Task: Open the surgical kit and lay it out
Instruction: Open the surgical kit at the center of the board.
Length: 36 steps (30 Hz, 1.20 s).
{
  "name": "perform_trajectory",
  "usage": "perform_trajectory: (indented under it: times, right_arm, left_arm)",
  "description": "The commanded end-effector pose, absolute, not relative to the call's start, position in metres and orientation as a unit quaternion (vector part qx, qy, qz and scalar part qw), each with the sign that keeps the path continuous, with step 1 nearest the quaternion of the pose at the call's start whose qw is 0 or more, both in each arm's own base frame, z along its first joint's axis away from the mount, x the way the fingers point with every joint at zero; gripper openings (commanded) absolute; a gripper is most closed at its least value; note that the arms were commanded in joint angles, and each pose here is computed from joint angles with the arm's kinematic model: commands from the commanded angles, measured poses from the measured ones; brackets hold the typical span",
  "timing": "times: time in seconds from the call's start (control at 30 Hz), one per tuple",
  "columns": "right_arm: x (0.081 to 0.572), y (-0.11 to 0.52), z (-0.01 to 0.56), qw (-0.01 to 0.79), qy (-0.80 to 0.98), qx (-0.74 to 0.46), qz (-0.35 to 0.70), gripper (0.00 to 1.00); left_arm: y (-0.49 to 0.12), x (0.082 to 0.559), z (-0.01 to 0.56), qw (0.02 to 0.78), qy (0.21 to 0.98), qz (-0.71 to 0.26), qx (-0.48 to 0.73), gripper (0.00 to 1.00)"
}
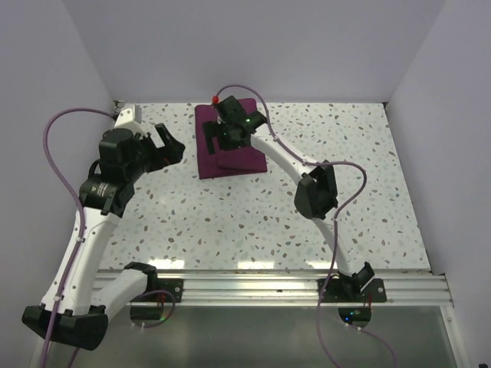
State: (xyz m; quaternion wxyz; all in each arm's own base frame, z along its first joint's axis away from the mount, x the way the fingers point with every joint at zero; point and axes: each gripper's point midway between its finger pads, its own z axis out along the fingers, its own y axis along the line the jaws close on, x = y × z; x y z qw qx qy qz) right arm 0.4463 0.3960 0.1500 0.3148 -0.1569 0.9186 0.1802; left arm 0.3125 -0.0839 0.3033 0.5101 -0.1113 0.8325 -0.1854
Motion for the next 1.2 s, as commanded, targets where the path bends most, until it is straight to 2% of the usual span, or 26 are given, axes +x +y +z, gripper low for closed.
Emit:
perform_trajectory:
  times: [0.0, 0.33, 0.63, 0.73, 0.97, 1.17]
  right_arm:
    - [0.448, 0.398, 0.132, 0.3, 0.926, -0.156, 0.167, 0.96]
    - [0.453, 0.434, 0.079, 0.31, 0.921, -0.179, 0.153, 0.96]
    - [0.45, 0.426, 0.027, 0.293, 0.933, -0.186, 0.091, 0.91]
    - [0.445, 0.42, 0.013, 0.285, 0.937, -0.192, 0.067, 0.84]
    - [0.439, 0.396, -0.001, 0.269, 0.942, -0.199, 0.007, 0.59]
    - [0.438, 0.388, 0.002, 0.268, 0.942, -0.203, -0.01, 0.45]
  left_arm:
    - [-0.08, 0.302, 0.275, 0.483, 0.848, -0.176, -0.127, 1.0]
    - [-0.076, 0.288, 0.247, 0.465, 0.861, -0.164, -0.126, 0.97]
    - [-0.063, 0.288, 0.251, 0.474, 0.863, -0.126, -0.117, 0.97]
    - [-0.064, 0.289, 0.251, 0.474, 0.863, -0.129, -0.115, 0.97]
    - [-0.067, 0.292, 0.251, 0.478, 0.861, -0.135, -0.11, 0.97]
    - [-0.072, 0.297, 0.247, 0.471, 0.864, -0.143, -0.106, 0.97]
